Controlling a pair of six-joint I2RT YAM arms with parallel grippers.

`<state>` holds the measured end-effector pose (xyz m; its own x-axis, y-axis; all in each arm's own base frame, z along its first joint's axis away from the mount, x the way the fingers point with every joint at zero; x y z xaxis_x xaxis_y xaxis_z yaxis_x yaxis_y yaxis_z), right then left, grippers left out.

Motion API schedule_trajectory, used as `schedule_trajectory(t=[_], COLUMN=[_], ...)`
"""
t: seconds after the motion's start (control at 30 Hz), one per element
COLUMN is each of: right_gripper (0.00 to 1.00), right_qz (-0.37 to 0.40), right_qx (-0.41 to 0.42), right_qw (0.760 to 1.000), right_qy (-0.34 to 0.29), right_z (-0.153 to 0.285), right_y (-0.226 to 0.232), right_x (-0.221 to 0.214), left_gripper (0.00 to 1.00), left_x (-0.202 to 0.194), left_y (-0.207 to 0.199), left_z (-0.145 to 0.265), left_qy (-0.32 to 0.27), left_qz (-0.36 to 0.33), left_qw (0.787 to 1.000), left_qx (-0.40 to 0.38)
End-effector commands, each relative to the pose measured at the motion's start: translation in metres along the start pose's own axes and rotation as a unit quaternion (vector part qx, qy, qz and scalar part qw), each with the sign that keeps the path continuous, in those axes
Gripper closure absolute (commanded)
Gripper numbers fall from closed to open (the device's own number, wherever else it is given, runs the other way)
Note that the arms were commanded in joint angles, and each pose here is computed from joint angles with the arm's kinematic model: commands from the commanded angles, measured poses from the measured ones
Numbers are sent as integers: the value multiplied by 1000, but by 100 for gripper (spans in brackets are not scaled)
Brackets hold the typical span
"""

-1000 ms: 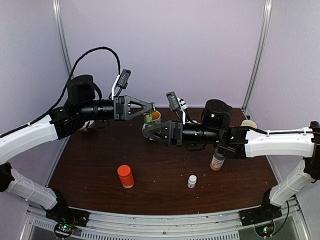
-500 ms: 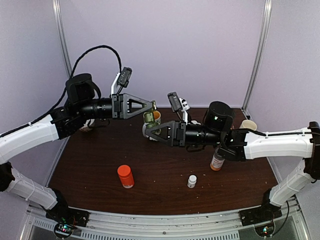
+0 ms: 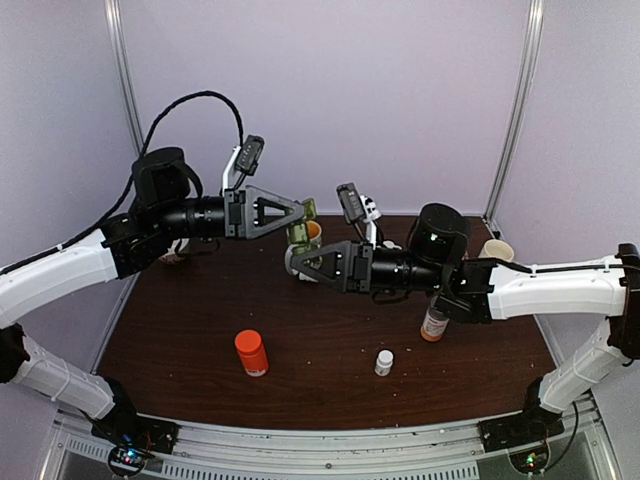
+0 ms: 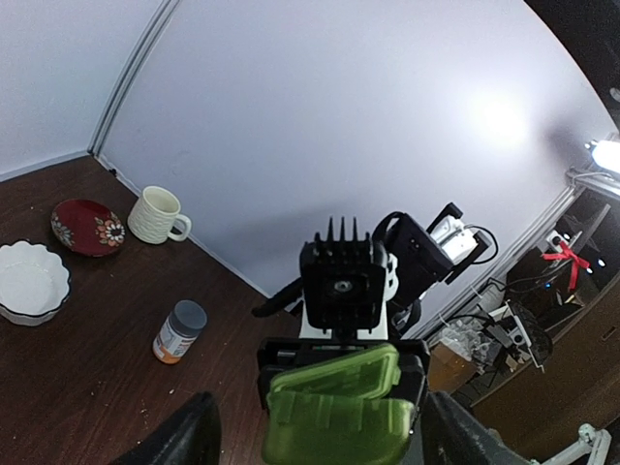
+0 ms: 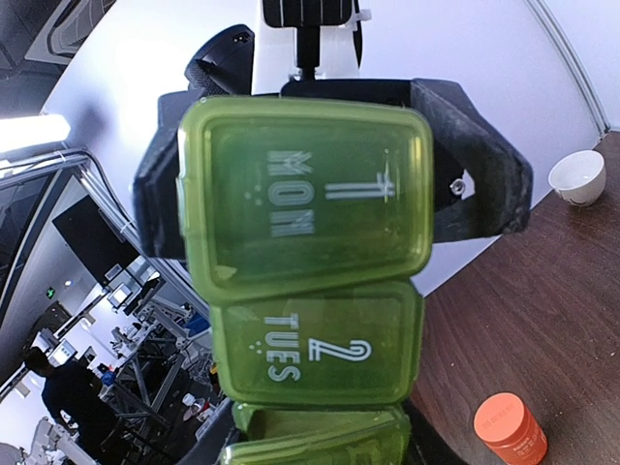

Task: Sort the pills into containers
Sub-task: Pass from the left arm to the right, then open the lid of the pill container.

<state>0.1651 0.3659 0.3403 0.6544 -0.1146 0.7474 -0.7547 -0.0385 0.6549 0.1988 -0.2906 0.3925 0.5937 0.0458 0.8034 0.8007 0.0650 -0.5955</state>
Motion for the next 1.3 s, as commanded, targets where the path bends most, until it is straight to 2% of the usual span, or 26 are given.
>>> schedule_trajectory(t=[0.0, 0.13, 0.53, 0.87, 0.9, 0.97, 1.07, 1.2, 1.27], right_gripper=[77, 77, 78, 79, 79, 79, 79, 79, 79], right_qz=[12, 12, -9, -11, -11, -11, -9, -7, -7], right_qx=[15, 16, 37, 28, 27, 22, 21, 21, 22], right_qw=[999, 999, 998, 998, 999, 999, 999, 999, 999], right_qy=[-37, -45, -56, -47, -46, -42, -41, -42, -42], right_z=[6, 7, 2, -2, -2, -3, -3, -3, -3], right_y=[11, 12, 13, 7, 6, 5, 4, 5, 4], right_x=[10, 13, 16, 12, 12, 11, 11, 12, 12], left_gripper=[21, 19, 26, 17, 12, 11, 13, 23, 24], left_x=[5, -1, -14, -11, -9, -8, -6, -7, -7], left_y=[-5, -3, -6, -8, -9, -10, -11, -11, -10], left_z=[1, 4, 10, 9, 9, 8, 7, 6, 6], left_qy=[-14, -13, -8, -9, -11, -12, -14, -11, -10], left_qz=[-19, -18, -16, -20, -20, -20, -21, -20, -18], left_qw=[1000, 1000, 999, 999, 999, 999, 999, 998, 999], left_qx=[-3, -2, -29, -36, -36, -40, -46, -50, -49])
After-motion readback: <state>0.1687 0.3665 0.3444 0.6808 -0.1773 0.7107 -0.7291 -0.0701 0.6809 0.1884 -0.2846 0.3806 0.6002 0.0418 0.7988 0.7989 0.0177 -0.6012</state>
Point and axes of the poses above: each gripper's point midway between its finger pads, its own z axis back along the fingers, its own y axis along the line the jaws close on, x = y × z, the point moved 7 cm from there along z, back along the fingers, and after that the axes turned 1 degree about -z, right-handed, at the moved point
